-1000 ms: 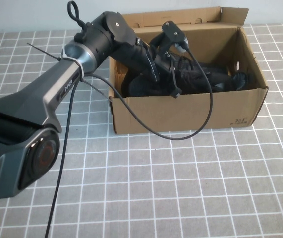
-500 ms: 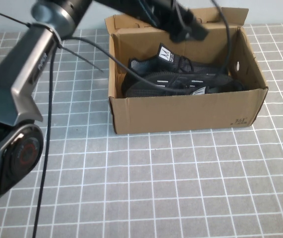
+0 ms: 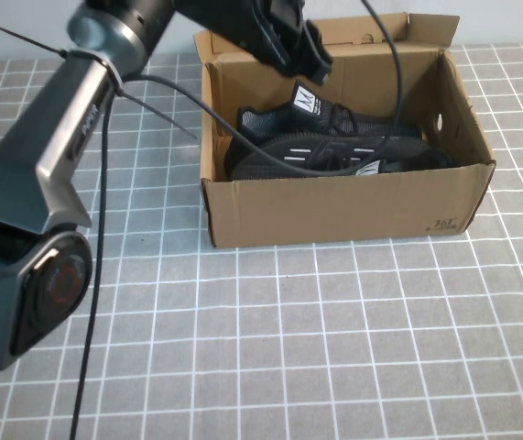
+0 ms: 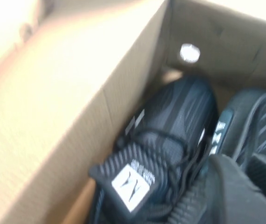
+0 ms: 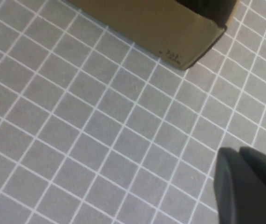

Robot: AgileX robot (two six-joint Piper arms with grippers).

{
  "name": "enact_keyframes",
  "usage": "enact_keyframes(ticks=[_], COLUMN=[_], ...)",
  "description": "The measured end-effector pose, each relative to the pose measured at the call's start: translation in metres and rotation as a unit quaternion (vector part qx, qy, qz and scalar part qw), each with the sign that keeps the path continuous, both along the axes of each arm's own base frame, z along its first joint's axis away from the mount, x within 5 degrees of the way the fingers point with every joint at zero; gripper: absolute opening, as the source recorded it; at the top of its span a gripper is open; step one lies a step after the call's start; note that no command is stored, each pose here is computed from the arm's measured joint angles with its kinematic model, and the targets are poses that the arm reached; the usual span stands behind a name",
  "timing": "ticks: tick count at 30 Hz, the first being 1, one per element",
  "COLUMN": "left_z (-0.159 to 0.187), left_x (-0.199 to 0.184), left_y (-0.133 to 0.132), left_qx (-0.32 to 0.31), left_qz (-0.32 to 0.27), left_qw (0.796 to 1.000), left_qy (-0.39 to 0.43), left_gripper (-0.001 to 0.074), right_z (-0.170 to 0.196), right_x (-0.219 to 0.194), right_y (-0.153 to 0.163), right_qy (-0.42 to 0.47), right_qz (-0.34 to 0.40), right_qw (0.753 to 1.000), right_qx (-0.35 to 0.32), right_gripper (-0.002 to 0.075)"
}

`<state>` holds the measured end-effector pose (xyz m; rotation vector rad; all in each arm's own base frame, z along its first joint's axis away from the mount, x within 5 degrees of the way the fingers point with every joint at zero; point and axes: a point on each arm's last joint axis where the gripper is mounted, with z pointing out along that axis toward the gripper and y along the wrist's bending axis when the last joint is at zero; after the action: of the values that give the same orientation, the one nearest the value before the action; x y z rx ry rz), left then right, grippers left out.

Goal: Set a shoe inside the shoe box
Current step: Hand over the shoe

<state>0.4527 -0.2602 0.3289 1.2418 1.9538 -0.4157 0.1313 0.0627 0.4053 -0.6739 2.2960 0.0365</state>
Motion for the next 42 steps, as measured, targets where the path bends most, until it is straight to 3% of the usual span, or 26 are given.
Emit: enact_keyframes(ticks=[5,7,10,13,17,22,30,34,42], left_z=[-0.014,-0.014,-0.011,-0.009,-0.006,0.01,0.038,0.045,0.046], left_x=[0.004,0.006,0.007,0.009,0.009,0.0,-0.007,-0.007,0.004], left_y=[0.0,0.001,0.009,0.018,0.031,0.041,0.061,0.071,0.102], left_qx=[0.013,0.013,0.011,0.008,0.011,0.036,0.088,0.094,0.08], left_qz=[0.006,0.008,0.017,0.035,0.059,0.068,0.11,0.132,0.165], left_qw=[1.0,1.0,1.0,0.999,0.996,0.995,0.99,0.987,0.983], left_qy=[0.011,0.01,0.014,0.035,0.064,0.063,0.01,0.002,0.013], left_gripper=[0.0046,0.0101,0.0244,0.0369,0.0411,0.0334,0.0053,0.001,-0.0001], right_z=[0.005,0.005,0.001,-0.005,-0.011,-0.01,-0.028,-0.047,-0.093], right_x=[0.005,0.012,0.028,0.051,0.09,0.135,0.199,0.222,0.25], right_y=[0.007,0.011,0.022,0.036,0.059,0.086,0.124,0.137,0.138], right_qy=[-0.028,-0.034,-0.027,-0.001,0.025,0.042,0.109,0.146,0.224], right_qz=[0.0,-0.012,-0.027,-0.038,-0.048,-0.079,-0.118,-0.128,-0.154], right_qw=[0.999,0.997,0.995,0.995,0.995,0.991,0.983,0.979,0.96], right_qx=[0.044,0.067,0.091,0.089,0.081,0.103,0.09,0.067,0.062], right_gripper=[-0.0016,-0.0015,0.0007,0.0086,0.0237,0.032,0.0332,0.0333,0.0333])
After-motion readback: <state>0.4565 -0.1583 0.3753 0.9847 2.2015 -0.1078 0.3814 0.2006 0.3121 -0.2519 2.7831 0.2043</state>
